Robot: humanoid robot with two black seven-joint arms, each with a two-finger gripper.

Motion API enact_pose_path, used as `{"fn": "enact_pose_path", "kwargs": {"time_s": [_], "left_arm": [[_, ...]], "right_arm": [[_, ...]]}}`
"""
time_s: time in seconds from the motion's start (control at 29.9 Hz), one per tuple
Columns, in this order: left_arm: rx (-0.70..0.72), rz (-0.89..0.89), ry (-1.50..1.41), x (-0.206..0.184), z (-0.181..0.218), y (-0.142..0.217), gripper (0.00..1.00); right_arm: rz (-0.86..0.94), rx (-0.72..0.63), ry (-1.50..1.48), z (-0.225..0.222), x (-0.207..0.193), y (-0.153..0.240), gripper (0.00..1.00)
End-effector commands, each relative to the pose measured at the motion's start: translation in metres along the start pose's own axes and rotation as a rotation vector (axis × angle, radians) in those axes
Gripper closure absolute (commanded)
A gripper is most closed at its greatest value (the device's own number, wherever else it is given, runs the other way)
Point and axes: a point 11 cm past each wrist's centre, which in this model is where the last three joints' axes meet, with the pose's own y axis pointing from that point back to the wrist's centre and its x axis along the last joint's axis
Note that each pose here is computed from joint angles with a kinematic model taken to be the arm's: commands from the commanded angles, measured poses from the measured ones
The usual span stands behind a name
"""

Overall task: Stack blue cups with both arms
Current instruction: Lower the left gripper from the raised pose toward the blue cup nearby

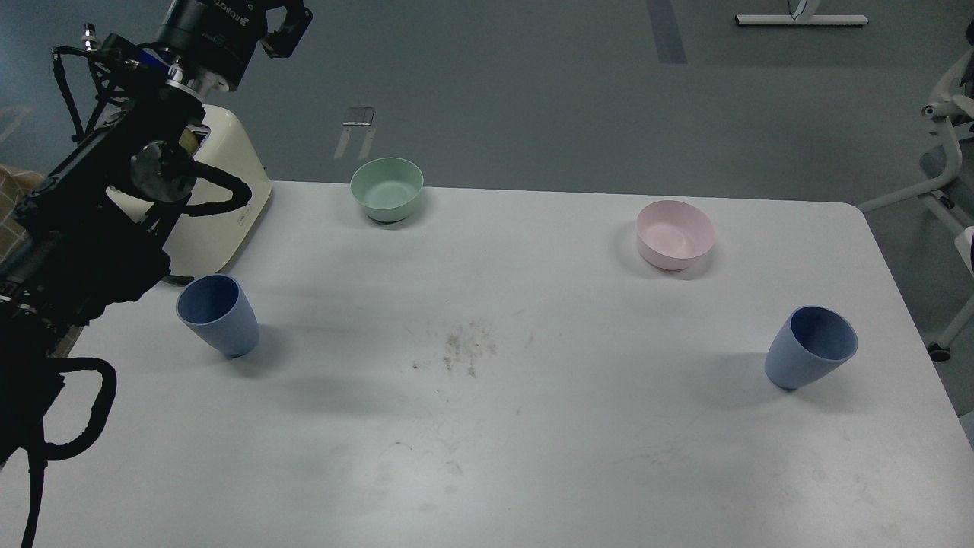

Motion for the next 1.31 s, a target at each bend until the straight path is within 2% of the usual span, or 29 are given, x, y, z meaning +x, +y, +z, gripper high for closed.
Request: {"fn": "enact_pose_path", "kwargs": {"time_s": [0.0, 0.33, 0.57, 0.74, 0.8, 0.9, 0.97, 1.1, 1.27], "left_arm": [[0.008, -0.002, -0.004, 0.000, -0.002, 0.001, 0.02], [0.015, 0.009, -0.014, 0.005, 0.001, 0.002, 0.02], [-0.017, -0.007, 0.017, -0.006, -0.004, -0.002, 0.02], [-0.028, -0.012, -0.010, -0.002, 0.005, -0.001, 0.03], [-0.023, -0.062, -0.079, -0.003, 0.028, 0.002, 0.04], [0.052, -0.121, -0.160, -0.006, 0.028, 0.015, 0.05], [0.166, -0.239, -0.292, -0.020, 0.023, 0.030, 0.07], [0.274, -0.296, -0.523, -0.017, 0.021, 0.054, 0.08], [0.488, -0.422, -0.908, -0.002, -0.015, 0.107, 0.08]], "right_arm": [[-0.001, -0.014, -0.005, 0.007, -0.001, 0.000, 0.00], [-0.005, -0.025, -0.003, 0.010, -0.002, 0.001, 0.00], [0.001, -0.017, -0.003, 0.010, 0.001, 0.006, 0.00], [0.034, -0.012, 0.032, -0.002, 0.018, 0.019, 0.00], [0.058, -0.015, 0.038, -0.004, 0.028, 0.028, 0.00], [0.083, -0.011, 0.030, -0.004, 0.037, 0.037, 0.00], [0.116, -0.006, 0.014, -0.004, 0.049, 0.050, 0.00], [0.131, -0.009, 0.003, -0.001, 0.055, 0.057, 0.00], [0.124, -0.007, 0.000, 0.000, 0.052, 0.056, 0.00]]}}
